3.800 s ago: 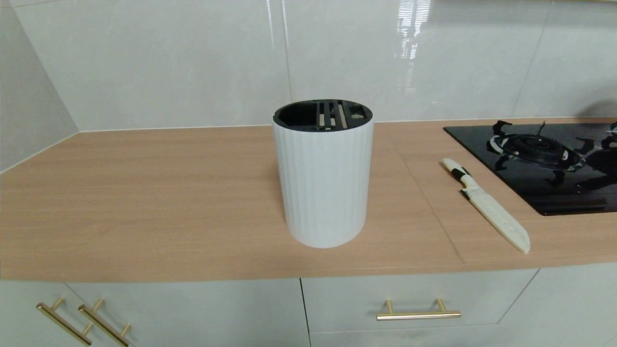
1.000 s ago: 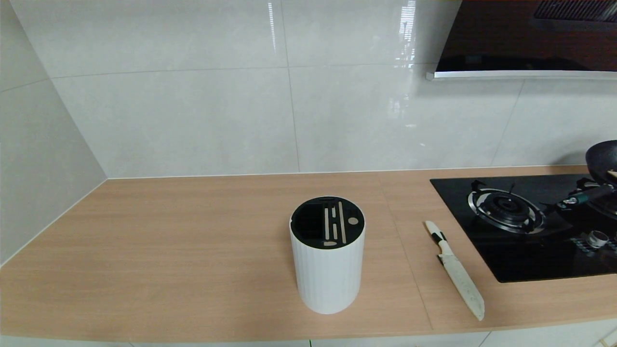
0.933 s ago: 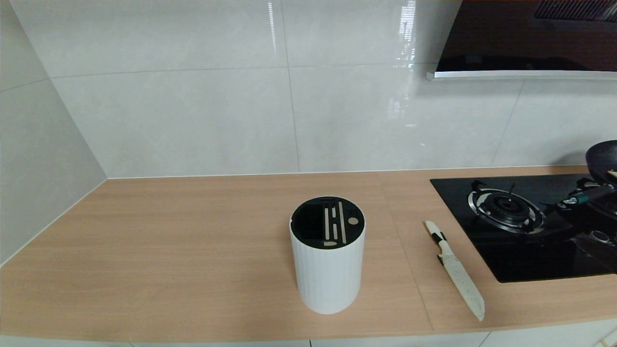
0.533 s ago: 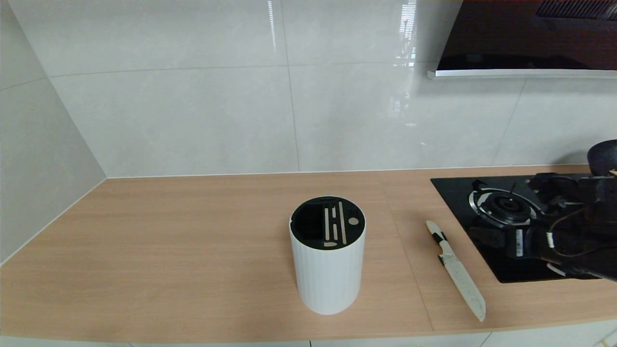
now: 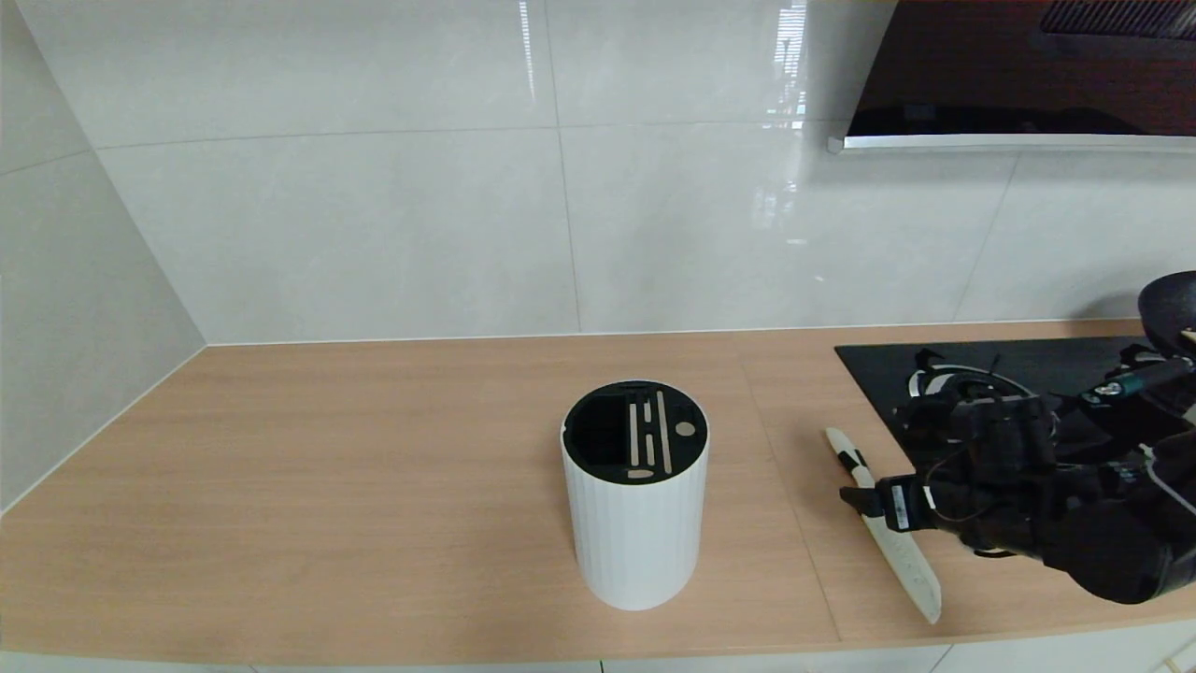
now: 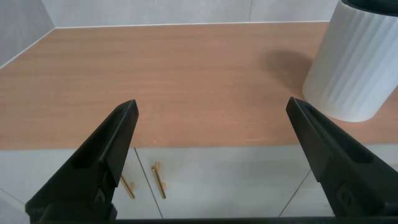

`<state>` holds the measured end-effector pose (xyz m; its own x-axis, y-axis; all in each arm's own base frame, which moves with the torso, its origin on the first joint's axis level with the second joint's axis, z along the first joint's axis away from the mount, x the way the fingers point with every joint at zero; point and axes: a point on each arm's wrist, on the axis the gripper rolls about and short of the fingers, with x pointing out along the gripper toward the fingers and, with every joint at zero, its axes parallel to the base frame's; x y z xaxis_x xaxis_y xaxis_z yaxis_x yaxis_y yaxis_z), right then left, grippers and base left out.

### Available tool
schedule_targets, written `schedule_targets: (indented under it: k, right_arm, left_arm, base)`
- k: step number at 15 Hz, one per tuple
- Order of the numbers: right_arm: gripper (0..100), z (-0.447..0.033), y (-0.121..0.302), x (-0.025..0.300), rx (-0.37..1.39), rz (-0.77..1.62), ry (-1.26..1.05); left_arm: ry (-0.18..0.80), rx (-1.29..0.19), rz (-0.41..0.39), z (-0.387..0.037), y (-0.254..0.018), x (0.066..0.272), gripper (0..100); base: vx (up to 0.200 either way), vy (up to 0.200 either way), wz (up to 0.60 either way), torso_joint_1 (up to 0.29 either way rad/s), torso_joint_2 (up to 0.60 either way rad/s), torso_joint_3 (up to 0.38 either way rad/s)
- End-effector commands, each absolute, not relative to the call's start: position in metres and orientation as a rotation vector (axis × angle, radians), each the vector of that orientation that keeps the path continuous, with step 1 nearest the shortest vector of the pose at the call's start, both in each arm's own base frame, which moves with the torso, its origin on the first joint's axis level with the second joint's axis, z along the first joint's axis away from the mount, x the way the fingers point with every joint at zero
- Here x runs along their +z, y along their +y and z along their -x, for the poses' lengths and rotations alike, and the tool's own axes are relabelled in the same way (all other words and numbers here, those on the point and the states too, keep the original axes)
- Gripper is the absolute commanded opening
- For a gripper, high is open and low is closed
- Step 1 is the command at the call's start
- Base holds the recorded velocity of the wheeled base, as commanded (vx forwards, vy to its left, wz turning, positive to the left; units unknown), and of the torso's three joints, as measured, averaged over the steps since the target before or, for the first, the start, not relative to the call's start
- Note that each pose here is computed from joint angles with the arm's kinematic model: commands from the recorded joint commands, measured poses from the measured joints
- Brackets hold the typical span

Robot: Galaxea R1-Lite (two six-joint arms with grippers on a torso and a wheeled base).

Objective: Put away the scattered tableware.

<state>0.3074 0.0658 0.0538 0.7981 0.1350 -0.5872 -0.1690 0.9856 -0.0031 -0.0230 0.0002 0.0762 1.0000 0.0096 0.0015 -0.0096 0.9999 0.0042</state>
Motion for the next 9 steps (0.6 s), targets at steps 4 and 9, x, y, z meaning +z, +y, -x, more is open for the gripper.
schedule_targets:
  k: [4,9]
  right_arm:
    - [100,-0.321,0.063,0.013,0.121,0.067,0.668]
    - [100,-0.324,0.062,0.007,0.117,0.063,0.671]
  left_arm:
    - [0.000,0.009,-0.005,0.023,0.000,0.076,100]
    - [0.000,0.011,-0.005,0.023,0.000,0.076,100]
  base:
    - [0.000,0.000,0.00,0.000,0.00,0.000]
    - [0.000,0.000,0.00,0.000,0.00,0.000]
